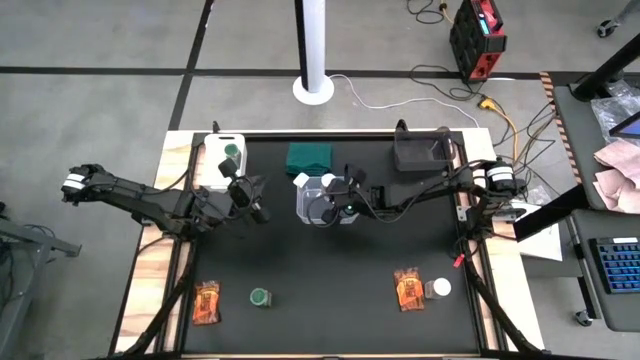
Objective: Sort spices by type
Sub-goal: Put the top white spice into the transparent bin
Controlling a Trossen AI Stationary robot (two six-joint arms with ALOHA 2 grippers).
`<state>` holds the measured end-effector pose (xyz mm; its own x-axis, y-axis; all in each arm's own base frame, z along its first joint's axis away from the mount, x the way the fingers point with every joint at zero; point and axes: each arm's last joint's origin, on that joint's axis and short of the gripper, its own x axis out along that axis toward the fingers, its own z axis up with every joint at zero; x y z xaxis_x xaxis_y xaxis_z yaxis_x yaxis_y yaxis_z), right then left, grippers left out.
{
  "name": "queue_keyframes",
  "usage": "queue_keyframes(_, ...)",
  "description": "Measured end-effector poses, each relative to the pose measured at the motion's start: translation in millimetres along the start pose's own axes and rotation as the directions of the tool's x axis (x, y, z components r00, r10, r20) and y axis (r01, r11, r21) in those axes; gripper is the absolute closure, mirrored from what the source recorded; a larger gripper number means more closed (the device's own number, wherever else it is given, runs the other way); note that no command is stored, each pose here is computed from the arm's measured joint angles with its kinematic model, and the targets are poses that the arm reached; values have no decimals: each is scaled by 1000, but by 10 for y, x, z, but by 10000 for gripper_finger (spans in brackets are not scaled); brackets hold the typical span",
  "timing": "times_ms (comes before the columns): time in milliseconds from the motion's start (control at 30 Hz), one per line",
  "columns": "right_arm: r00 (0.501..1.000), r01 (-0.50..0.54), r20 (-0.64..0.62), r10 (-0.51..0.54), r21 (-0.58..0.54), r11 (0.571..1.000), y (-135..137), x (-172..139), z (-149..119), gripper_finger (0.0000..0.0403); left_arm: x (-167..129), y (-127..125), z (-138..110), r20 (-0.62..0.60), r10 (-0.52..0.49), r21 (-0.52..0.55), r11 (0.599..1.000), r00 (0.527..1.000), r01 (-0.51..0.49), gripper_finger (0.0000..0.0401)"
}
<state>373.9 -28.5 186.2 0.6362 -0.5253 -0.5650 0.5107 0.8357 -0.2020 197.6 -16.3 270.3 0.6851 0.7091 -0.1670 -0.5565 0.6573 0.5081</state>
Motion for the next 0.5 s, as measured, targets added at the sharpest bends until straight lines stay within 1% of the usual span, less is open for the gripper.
queue_keyframes(233,1000,4,18,-4,21,1000,-29,12,27,394,0,0,0,0,0,0,1000,1000,0,401)
queue_keyframes(367,1000,-14,28,13,39,999,5,-51,72,394,0,-1,0,0,0,1,1000,1000,0,401)
queue_keyframes(500,1000,-14,2,13,63,998,23,-142,152,394,0,-2,-6,-4,-1,6,1000,1000,1,401)
